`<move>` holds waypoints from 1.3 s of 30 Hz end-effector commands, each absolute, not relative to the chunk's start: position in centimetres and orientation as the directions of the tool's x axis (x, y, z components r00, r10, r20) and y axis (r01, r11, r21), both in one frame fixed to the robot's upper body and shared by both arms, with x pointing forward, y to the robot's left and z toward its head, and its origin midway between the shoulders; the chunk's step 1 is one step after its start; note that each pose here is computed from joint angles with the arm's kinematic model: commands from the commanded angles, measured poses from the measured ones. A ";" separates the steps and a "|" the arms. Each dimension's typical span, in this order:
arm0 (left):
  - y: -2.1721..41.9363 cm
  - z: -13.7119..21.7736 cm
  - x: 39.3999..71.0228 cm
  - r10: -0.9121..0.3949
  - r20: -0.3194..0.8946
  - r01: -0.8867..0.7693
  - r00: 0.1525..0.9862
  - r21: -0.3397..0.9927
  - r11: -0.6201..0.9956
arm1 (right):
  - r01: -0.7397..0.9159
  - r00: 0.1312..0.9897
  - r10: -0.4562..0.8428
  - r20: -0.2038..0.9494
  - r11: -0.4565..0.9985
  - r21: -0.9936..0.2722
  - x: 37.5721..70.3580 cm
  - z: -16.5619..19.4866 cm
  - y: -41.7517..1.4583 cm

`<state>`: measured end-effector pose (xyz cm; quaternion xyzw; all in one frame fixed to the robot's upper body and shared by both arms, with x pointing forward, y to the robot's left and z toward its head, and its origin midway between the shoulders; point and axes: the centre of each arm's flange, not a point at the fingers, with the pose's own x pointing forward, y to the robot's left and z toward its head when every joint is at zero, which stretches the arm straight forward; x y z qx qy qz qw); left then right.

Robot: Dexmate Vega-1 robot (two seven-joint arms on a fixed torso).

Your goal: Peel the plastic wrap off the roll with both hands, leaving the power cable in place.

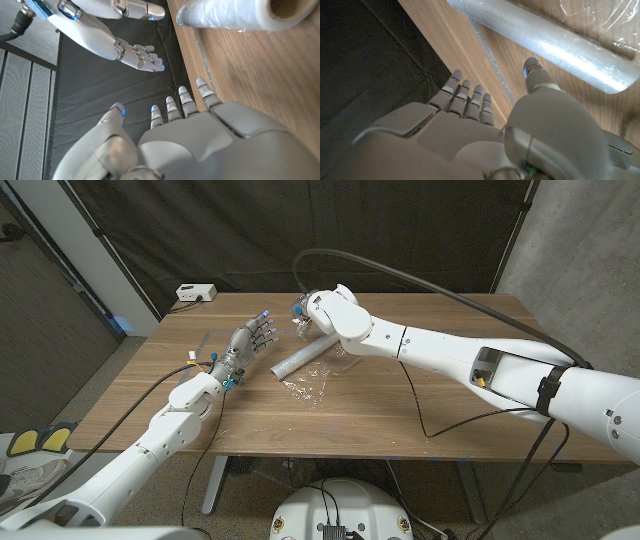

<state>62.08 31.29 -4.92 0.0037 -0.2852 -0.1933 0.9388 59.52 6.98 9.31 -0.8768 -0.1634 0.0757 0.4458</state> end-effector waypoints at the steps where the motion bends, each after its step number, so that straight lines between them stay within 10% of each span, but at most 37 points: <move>1: 30.9 -5.0 62.1 -0.365 0.533 0.364 0.763 0.113 0.925 | 0.150 0.956 0.288 -0.045 -0.618 -0.772 60.9 8.2 6.9; 39: 31.3 -5.4 62.4 -0.360 0.523 0.364 0.772 0.100 0.926 | 0.052 0.947 0.260 -0.191 -0.707 -0.705 63.8 4.6 8.5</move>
